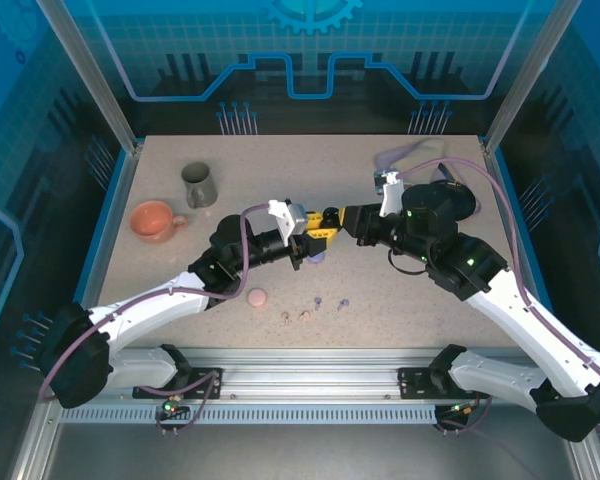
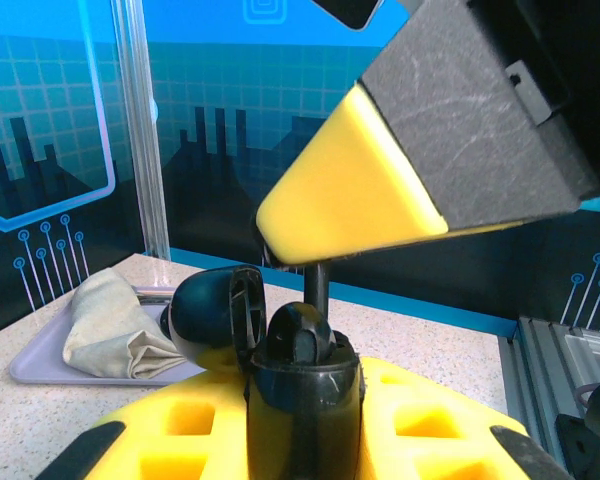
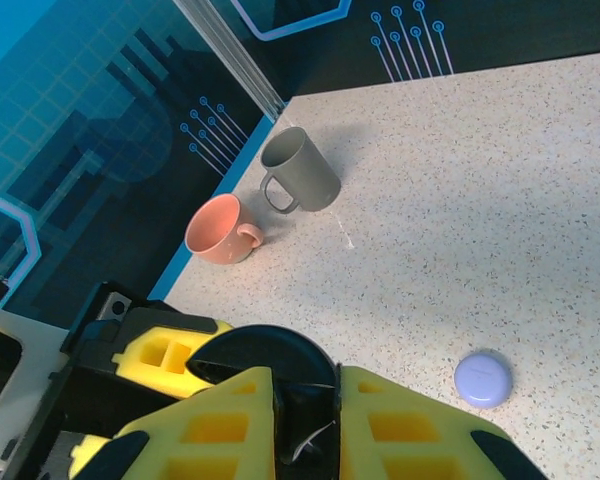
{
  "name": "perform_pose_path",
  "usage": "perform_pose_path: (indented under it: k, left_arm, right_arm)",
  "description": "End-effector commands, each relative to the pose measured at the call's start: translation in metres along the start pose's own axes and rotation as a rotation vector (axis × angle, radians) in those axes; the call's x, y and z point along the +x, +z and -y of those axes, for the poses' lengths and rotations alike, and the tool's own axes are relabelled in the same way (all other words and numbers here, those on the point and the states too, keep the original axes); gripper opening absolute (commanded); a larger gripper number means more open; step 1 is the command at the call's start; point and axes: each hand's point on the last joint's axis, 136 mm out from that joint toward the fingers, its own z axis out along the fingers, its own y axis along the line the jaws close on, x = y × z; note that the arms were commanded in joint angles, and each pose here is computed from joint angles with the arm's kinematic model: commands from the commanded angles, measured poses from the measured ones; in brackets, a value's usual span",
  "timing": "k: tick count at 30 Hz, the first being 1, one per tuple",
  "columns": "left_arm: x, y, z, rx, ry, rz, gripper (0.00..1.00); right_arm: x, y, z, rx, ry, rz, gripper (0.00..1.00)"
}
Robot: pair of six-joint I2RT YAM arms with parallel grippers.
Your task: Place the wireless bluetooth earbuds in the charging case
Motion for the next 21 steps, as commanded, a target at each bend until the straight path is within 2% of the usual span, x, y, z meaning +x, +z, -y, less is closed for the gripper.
perform_pose_path:
  k: [1,21]
  left_arm:
    - [-0.027,0.003,0.007,0.027,0.031,0.077,0.00]
    - [-0.026,0.003,0.007,0.026,0.030,0.074,0.00]
  right_arm:
    - [0.006,0.005,0.000,0.005,0.002,-0.007,0.18]
    - [0.019,0.004,-0.005,-0.031,0.047,-0.059,0.17]
